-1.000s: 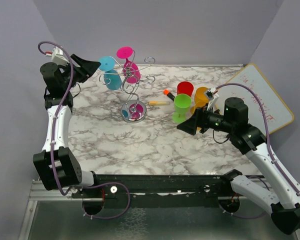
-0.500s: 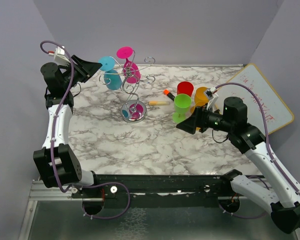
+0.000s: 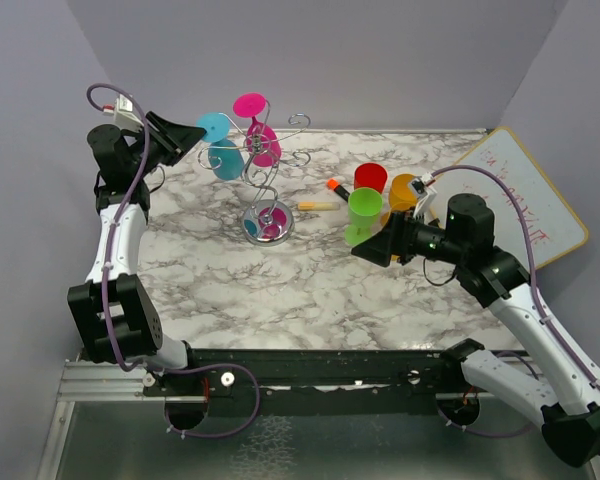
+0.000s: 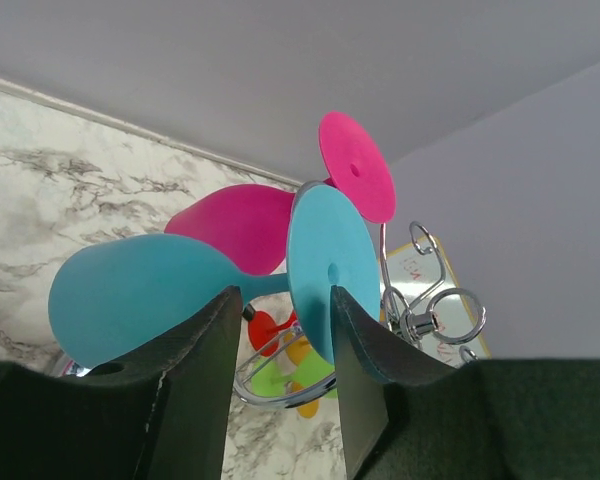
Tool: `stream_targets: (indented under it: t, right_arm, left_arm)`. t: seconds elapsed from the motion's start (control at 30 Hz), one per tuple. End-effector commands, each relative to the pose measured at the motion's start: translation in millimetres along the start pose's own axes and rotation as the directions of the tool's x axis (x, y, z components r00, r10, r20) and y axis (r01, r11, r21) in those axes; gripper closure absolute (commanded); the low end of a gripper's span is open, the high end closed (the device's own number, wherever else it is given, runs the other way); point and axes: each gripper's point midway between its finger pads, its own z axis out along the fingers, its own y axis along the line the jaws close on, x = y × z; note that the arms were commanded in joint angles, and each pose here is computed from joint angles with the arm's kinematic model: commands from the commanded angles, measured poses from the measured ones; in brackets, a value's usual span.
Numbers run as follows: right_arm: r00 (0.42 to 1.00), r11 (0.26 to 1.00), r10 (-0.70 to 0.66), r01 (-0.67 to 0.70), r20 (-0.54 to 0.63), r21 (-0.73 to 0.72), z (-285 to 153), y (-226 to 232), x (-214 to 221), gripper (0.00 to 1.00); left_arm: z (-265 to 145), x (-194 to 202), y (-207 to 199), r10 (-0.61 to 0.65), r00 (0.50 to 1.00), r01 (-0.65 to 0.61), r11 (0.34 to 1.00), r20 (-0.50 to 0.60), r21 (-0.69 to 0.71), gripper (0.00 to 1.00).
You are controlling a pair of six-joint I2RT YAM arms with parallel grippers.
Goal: Take the wine glass off the wine glass rack
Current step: Pick up the wine glass from the wine rack.
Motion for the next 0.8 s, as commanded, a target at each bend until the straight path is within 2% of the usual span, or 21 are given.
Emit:
stream_targets:
  t: [0.0,0.17,0.37,0.63,0.77]
  right_arm:
    - [0.999,0.997,0.031,-0.033,-0.027,-0.076,5.1,11.0,4.3,0.19]
    - [0.997,0.994,0.05,-0.055,-0.05,-0.095,6.6,14.1,6.6,0.25]
    - [0.996,0.993,0.077,-0.081,-0.05,-0.089,6.5,12.2,10.0,0.49]
    - [0.997,0.995,0.074,-0.076,-0.033,-0.06,4.3,9.1,7.9,0.5]
    - [0.996,0.995,0.088,-0.089,-0.029,-0.051,2.3,10.9,5.4,0.5]
  left_arm:
    - [6.2,-4.7,-28.1,0.003,1.0,-0.002,0.994,-0.006,0.107,0.58]
    - [10.8,-2.5,-29.2,-0.015,1.0,0.018,0.992,-0.024,0.121,0.66]
    - [9.4,1.6,-24.5,-0.028,0.999,0.03,0.994,-0.02,0.106,0.74]
    - [7.0,2.6,-19.4,-0.013,1.0,0.014,0.997,-0.014,0.077,0.75]
    - [7.1,-1.2,-7.5,0.005,1.0,-0.005,1.0,-0.011,-0.009,0.74]
